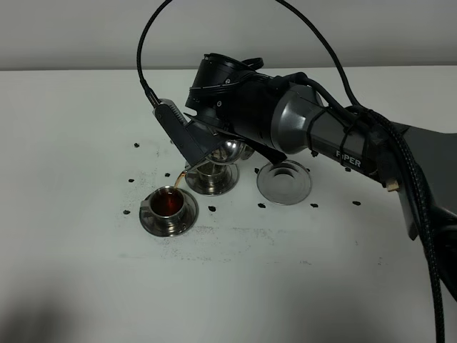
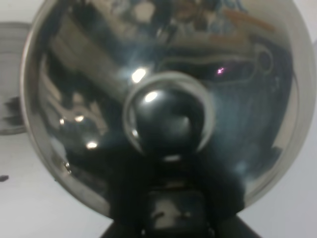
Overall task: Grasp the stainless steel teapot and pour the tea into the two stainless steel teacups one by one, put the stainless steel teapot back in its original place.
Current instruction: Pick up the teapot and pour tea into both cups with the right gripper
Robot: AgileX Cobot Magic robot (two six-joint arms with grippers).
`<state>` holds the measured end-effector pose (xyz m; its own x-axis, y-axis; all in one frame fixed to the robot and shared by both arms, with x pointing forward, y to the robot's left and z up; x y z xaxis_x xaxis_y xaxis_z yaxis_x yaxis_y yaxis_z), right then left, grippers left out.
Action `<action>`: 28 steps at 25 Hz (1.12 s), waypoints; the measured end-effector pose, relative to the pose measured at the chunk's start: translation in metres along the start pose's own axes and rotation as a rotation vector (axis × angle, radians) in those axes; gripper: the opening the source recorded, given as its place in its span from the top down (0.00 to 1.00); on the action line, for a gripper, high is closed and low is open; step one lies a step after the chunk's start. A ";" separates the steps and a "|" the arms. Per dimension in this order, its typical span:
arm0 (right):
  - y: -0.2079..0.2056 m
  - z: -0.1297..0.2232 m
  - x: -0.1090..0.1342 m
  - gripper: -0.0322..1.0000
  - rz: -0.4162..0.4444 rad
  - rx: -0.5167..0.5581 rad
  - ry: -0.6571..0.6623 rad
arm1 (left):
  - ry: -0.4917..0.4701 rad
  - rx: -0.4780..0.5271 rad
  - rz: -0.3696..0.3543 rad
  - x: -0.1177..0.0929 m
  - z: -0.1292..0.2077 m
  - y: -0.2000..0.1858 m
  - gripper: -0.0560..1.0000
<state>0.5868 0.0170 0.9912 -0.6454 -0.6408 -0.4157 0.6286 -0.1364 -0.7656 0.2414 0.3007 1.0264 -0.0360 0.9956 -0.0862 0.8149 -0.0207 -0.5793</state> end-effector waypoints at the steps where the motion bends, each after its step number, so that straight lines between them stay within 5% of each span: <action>1: 0.000 0.000 0.000 0.80 0.000 0.000 0.000 | 0.000 0.000 0.000 0.000 0.000 0.000 0.41; 17: -0.002 -0.004 0.003 0.80 -0.029 -0.043 0.051 | 0.000 0.000 0.000 0.000 0.000 0.000 0.41; 28: -0.038 0.001 0.005 0.80 -0.086 -0.219 0.244 | 0.000 0.000 0.000 0.000 0.000 0.000 0.41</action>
<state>0.5597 0.0184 1.0185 -0.7939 -0.4302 -0.4297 0.4760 0.0002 -0.8795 0.2414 0.3007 1.0264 -0.0360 0.9956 -0.0862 0.8149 -0.0207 -0.5793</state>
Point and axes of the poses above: a point on each arm's last joint axis where the gripper is mounted, y pointing out along that axis toward the gripper, x along the wrist's bending axis when the last joint is at zero, z = x × y, the point moved 1 cm from there along y, pointing out along that axis toward the gripper, and after that the axes turned 4 degrees about -y, right-handed, at the moved point
